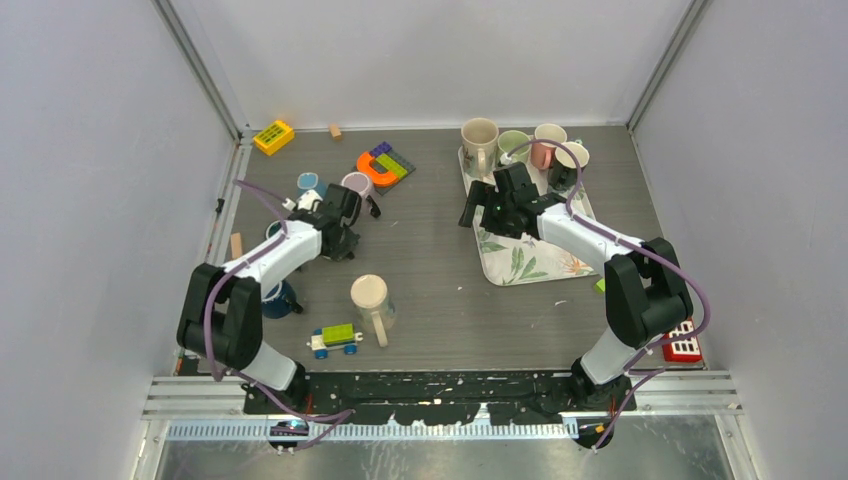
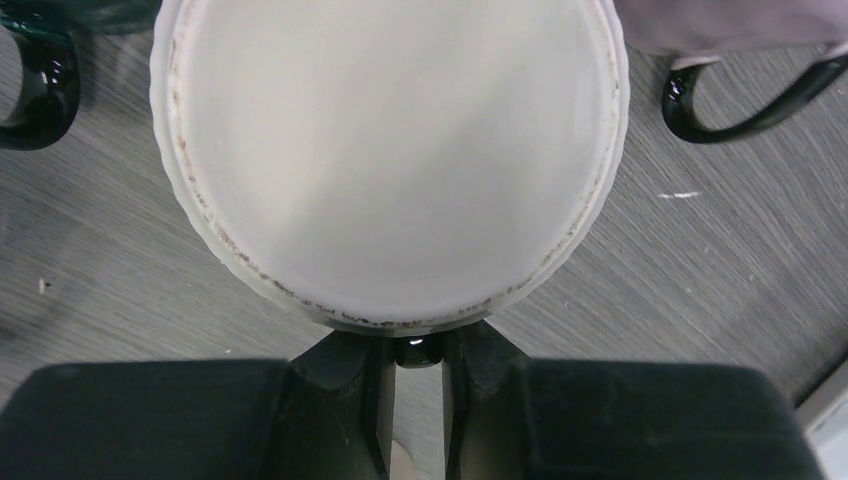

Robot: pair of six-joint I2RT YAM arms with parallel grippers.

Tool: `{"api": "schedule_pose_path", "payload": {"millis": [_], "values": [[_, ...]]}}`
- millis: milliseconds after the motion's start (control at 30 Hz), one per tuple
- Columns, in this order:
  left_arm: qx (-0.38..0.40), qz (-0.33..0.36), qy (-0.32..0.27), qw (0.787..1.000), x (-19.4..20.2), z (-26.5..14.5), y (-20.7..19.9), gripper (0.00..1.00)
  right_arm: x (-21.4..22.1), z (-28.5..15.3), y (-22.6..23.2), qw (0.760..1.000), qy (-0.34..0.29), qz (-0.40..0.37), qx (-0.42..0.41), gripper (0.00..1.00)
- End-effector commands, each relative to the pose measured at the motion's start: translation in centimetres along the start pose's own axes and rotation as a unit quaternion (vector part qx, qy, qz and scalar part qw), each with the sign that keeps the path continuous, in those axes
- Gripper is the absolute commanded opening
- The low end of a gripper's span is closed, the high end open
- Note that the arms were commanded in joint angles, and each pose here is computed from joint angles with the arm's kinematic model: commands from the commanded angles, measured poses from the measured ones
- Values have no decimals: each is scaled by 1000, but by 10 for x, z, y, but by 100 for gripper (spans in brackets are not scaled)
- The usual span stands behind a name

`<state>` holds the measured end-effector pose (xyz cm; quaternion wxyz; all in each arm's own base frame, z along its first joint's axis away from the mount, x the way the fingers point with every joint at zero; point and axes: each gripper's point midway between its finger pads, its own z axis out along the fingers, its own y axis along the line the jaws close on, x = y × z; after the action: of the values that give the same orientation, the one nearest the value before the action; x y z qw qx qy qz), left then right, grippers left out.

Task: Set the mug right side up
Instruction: Turn over the cup at the center of the board.

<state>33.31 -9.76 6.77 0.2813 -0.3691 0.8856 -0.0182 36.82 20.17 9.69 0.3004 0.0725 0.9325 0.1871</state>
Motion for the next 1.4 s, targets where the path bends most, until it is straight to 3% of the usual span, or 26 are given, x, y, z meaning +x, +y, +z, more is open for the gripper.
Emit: {"api": "schedule_pose_path", "payload": {"millis": [0,433,867,1367], "values": [[61,1,-46,997,-30,-33,-18,0,-11,-5,7,1000,-18,2,-8,100],[142,22,-78,987,-55,-79,-39,0,-17,-12,19,999,-26,24,-30,100],[251,16,-75,965,-66,-124,-77,0,-29,-37,61,990,-33,50,-129,100],[398,-16,-67,915,-80,-167,-142,0,-37,-75,147,927,22,114,-356,100]]}}
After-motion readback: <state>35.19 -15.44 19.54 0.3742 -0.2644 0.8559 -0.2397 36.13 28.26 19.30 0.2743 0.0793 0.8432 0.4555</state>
